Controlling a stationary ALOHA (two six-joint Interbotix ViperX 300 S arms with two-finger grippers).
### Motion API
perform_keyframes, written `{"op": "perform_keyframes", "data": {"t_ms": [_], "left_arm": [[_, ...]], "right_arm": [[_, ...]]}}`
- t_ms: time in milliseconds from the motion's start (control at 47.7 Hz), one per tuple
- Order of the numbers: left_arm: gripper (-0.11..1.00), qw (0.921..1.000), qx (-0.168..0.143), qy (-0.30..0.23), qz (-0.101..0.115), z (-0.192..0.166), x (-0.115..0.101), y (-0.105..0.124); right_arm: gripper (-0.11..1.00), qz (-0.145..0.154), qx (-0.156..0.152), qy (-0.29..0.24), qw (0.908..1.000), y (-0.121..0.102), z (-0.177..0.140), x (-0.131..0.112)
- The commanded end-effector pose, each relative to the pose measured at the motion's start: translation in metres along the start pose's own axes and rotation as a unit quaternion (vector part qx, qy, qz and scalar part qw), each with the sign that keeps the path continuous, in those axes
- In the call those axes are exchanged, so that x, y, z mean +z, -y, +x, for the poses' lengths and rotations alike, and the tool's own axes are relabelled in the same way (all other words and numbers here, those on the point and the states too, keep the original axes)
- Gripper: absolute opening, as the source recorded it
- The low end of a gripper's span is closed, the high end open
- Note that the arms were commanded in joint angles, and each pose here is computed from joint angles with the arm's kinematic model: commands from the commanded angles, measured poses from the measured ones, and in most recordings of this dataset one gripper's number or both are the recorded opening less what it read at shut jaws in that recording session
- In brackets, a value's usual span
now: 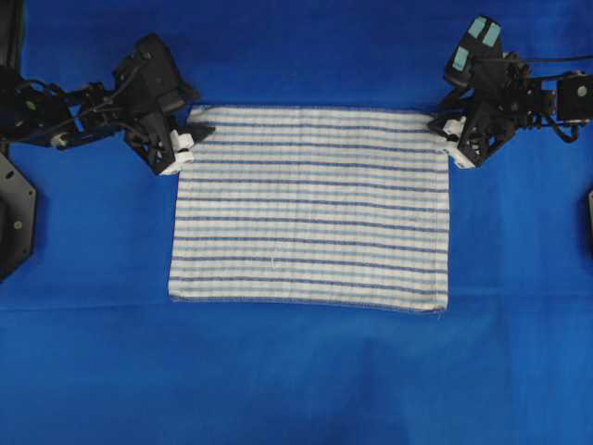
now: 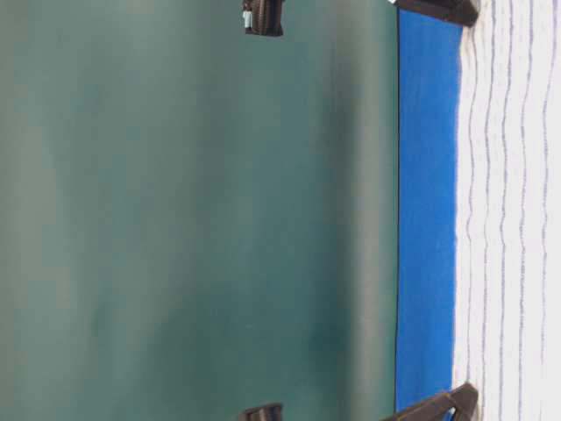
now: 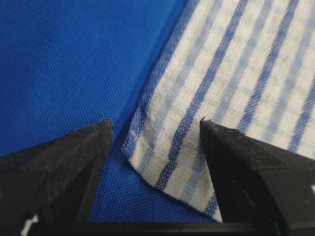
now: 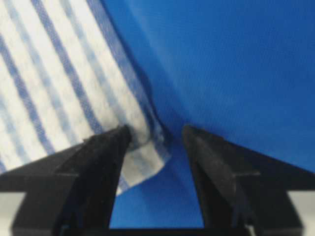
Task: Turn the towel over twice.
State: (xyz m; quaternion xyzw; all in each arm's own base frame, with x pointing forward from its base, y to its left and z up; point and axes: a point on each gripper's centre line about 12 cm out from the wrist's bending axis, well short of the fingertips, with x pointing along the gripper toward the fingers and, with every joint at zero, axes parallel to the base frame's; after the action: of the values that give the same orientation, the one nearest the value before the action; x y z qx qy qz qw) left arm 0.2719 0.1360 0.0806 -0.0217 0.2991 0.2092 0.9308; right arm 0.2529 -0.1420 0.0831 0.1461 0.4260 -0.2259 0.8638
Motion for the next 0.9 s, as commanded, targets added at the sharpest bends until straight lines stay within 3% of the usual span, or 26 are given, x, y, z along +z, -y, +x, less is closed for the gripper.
{"op": "perform_keyframes", "data": {"t_ms": [0, 105, 168, 294, 336, 587, 881], "left_arm": [[0.66, 1.0000, 0.004, 0.002, -0.003, 0.003, 0.003, -0.003], [0.58, 0.9998, 0.004, -0.019, -0.004, 0.004, -0.003, -0.004], [0.42, 0.9996, 0.006, -0.028, -0.005, 0.004, -0.005, -0.006], [0.09, 0.9992, 0.009, -0.039, -0.008, 0.003, -0.007, -0.009], [0.03, 0.9990, 0.009, -0.043, -0.009, 0.003, -0.008, -0.009], [0.02, 0.9988, 0.023, -0.039, -0.020, 0.002, 0.001, -0.021], [0.02, 0.9989, 0.041, 0.012, -0.020, -0.014, 0.054, -0.037]], "right_arm": [[0.58, 0.001, -0.001, -0.002, 1.0000, 0.001, 0.004, 0.002], [0.51, -0.002, -0.002, -0.006, 1.0000, 0.001, 0.005, 0.000], [0.40, -0.003, -0.002, -0.006, 1.0000, 0.001, 0.004, 0.000], [0.06, -0.003, -0.006, -0.010, 0.9999, 0.002, 0.004, -0.001], [0.04, -0.004, -0.006, -0.008, 0.9999, 0.002, 0.004, 0.001], [0.04, 0.001, -0.022, -0.001, 0.9998, 0.010, 0.001, 0.011], [0.04, -0.007, -0.083, 0.032, 0.9960, 0.040, -0.023, 0.050]]}}
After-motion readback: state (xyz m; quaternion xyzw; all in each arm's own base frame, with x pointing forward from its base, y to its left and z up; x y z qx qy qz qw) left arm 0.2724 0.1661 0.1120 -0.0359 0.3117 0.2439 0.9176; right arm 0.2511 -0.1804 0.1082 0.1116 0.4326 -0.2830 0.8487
